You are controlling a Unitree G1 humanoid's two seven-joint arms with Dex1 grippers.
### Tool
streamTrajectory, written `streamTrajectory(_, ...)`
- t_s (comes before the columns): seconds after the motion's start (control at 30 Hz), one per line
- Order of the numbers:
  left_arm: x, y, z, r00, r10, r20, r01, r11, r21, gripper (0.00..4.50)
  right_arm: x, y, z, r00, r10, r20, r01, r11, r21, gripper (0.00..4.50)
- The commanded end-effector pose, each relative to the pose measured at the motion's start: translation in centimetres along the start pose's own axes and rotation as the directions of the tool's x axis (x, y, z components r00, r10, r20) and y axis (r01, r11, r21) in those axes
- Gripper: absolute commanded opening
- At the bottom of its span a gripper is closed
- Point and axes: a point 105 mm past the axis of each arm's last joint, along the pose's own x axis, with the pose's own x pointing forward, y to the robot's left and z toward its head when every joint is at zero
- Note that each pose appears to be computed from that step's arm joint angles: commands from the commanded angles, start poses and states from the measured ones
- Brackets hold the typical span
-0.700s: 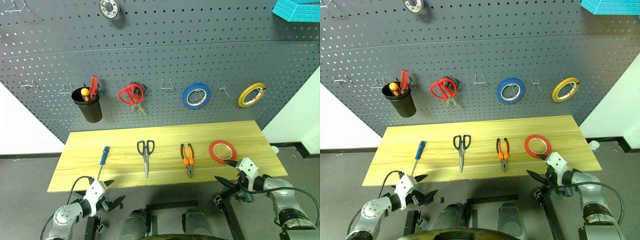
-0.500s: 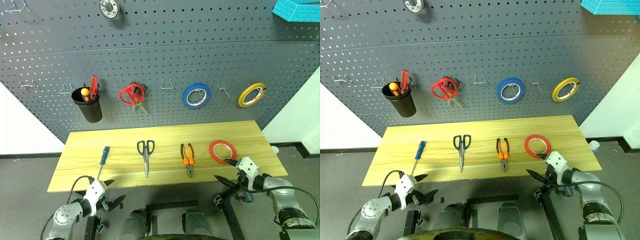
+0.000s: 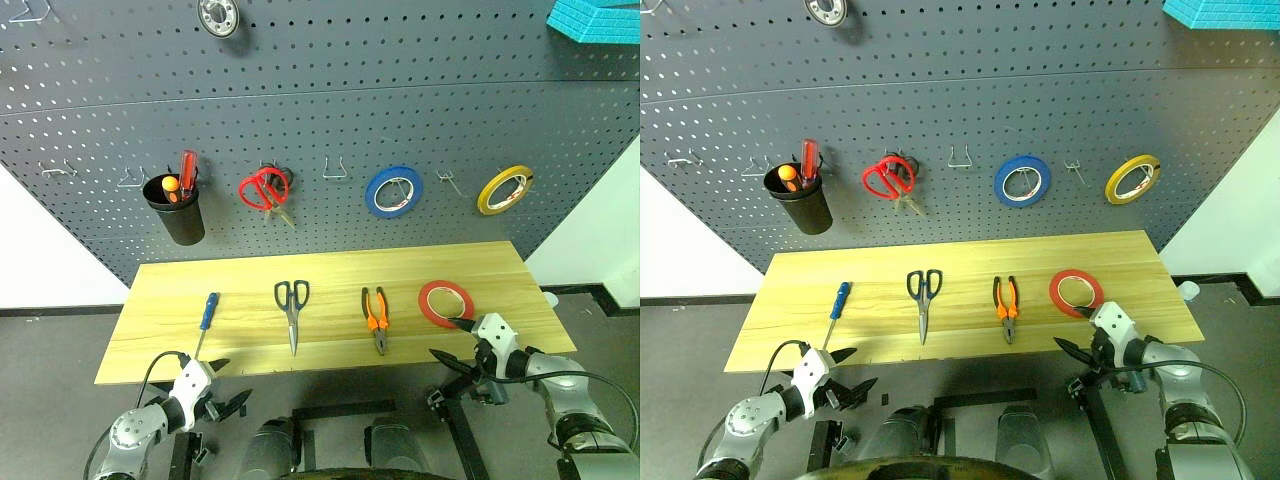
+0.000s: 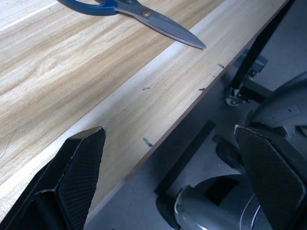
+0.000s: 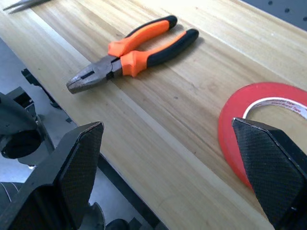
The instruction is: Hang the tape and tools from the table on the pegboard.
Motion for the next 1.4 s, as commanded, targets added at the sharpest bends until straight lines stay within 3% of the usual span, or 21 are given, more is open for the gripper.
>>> streamTrajectory(0.03,0.0,0.4,0.3,1.000,0.010,0.012,-0.010,1.000,0.021,4.47,0.3,-0.4,0.7,1.000,-0.009,0.021,0.010,0.999,-0.033,4.50)
streamTrajectory(0.43,0.1,0.4,0.7,0.999,0.009,0.045,-0.010,1.000,0.020,4.47,1.0,-1.1,1.6,1.000,-0.024,0.002,0.025,0.999,-0.046,4.50)
streamTrajectory(0.6,1.5,1.3,3.0,0.993,0.016,0.119,-0.019,1.000,0.025,4.47,1.6,-2.1,3.2,0.998,-0.062,0.033,0.064,0.996,-0.065,4.50)
streamTrajectory(0.77,5.5,1.4,8.4,0.976,-0.036,0.217,0.021,0.997,0.074,4.47,2.8,-3.9,3.4,0.991,-0.127,-0.052,0.125,0.991,-0.039,4.50)
streamTrajectory(0.9,9.1,1.4,11.7,0.981,-0.008,0.192,-0.009,0.996,0.087,4.47,3.8,-5.0,3.6,0.981,-0.156,-0.112,0.160,0.986,0.033,4.50)
streamTrajectory(1.03,11.2,-0.7,14.9,0.971,-0.134,0.197,0.105,0.983,0.148,4.47,5.0,-5.6,3.9,0.971,-0.162,-0.177,0.182,0.978,0.102,4.50)
streamTrajectory(1.1,12.1,-1.2,15.2,0.972,-0.173,0.161,0.157,0.982,0.106,4.47,5.4,-5.7,3.6,0.959,-0.163,-0.233,0.193,0.975,0.111,4.50)
streamTrajectory(1.3,12.7,-5.1,15.5,0.903,-0.424,0.068,0.408,0.897,0.171,4.47,6.3,-5.5,2.8,0.929,-0.153,-0.337,0.204,0.972,0.121,4.50)
streamTrajectory(1.4,12.7,-5.6,15.8,0.888,-0.457,0.055,0.439,0.876,0.199,4.47,6.6,-5.5,2.2,0.908,-0.163,-0.385,0.223,0.968,0.118,4.50)
